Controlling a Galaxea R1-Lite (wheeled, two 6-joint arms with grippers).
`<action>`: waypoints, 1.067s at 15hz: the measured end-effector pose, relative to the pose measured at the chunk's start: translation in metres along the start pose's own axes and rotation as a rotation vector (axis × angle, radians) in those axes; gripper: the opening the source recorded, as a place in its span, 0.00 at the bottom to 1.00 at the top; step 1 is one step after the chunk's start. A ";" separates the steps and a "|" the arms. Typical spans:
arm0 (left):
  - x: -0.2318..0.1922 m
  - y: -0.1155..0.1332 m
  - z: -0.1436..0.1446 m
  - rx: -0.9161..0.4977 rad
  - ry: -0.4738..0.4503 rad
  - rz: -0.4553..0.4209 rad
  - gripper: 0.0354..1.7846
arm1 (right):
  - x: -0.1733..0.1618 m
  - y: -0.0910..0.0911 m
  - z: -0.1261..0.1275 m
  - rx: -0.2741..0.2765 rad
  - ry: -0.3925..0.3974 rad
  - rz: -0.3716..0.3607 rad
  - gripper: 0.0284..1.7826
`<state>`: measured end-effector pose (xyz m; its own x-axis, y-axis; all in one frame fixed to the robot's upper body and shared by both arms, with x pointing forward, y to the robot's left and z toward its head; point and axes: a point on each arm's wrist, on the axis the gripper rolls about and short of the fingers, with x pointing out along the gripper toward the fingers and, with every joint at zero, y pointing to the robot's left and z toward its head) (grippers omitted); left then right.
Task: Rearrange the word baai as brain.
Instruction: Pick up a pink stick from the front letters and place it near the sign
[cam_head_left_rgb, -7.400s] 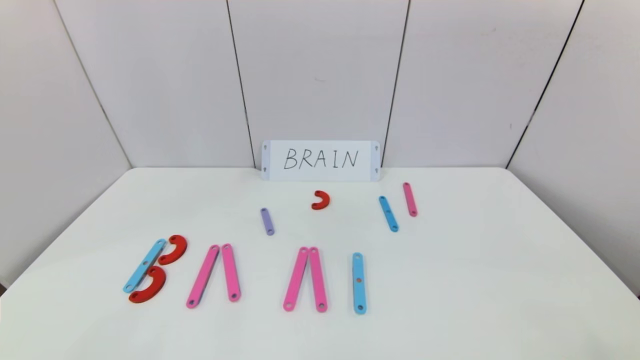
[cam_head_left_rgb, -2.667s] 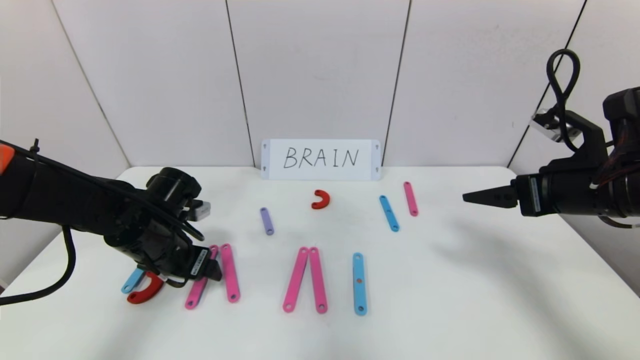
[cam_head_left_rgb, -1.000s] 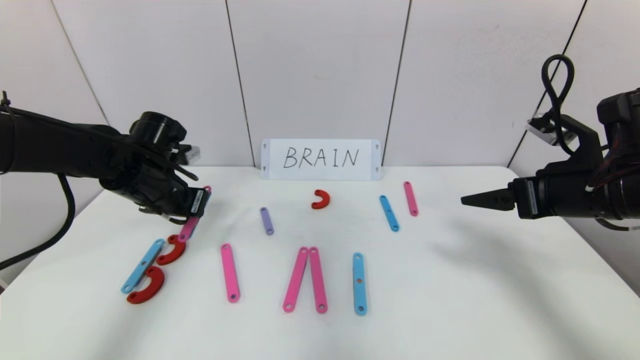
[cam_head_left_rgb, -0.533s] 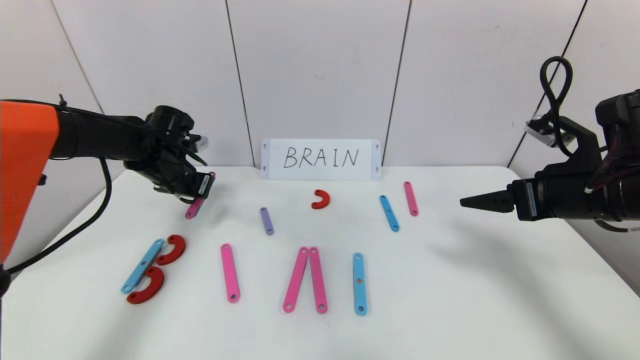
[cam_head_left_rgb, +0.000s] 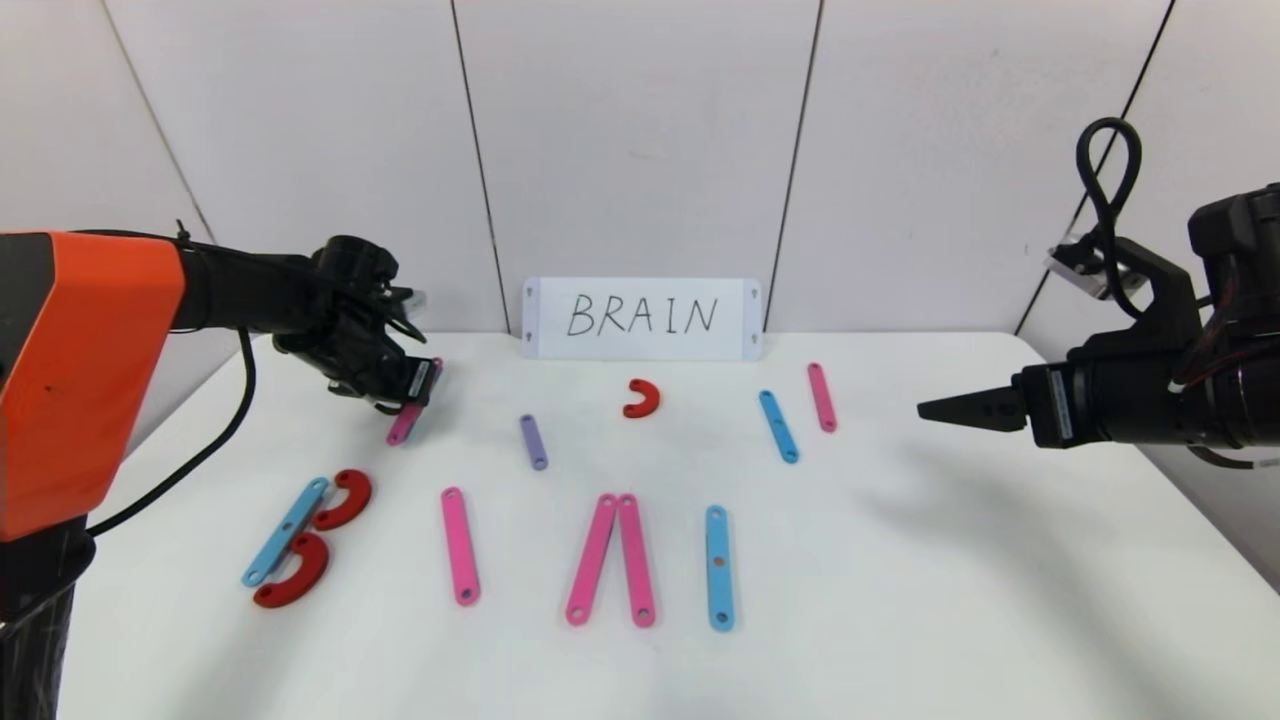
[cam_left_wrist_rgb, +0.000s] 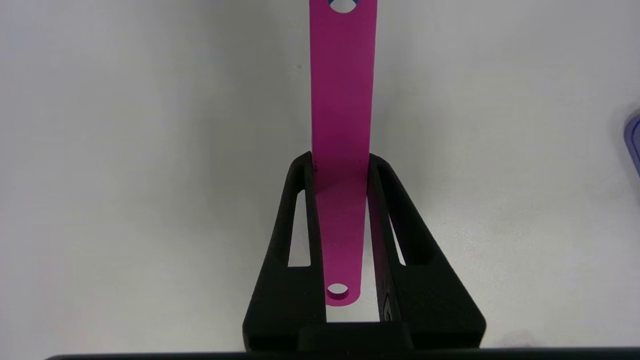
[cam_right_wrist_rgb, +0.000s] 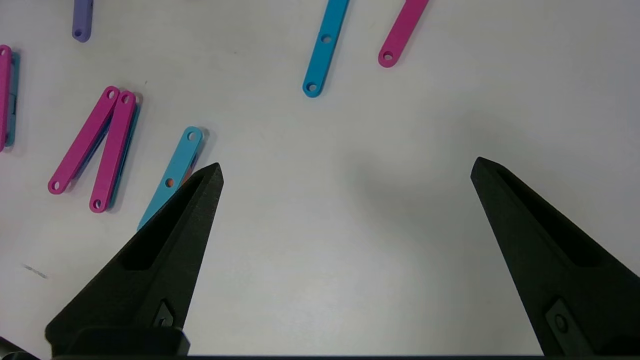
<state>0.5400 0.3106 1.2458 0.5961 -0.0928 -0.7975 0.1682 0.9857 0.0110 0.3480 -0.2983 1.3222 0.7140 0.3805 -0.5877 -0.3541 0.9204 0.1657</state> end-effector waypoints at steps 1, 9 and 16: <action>0.003 0.000 -0.001 0.000 0.006 -0.001 0.15 | 0.000 0.000 0.000 -0.001 0.001 0.001 0.97; 0.009 0.000 -0.002 -0.005 0.014 0.002 0.15 | -0.001 0.001 -0.001 -0.002 0.002 0.002 0.97; 0.006 0.000 -0.001 -0.006 0.005 0.003 0.54 | 0.000 0.001 -0.003 -0.002 0.006 0.002 0.97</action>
<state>0.5431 0.3102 1.2407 0.5926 -0.0894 -0.8005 0.1623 0.9867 0.0099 0.3459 -0.2979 1.3205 0.7095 0.3819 -0.5922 -0.3569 0.9194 0.1652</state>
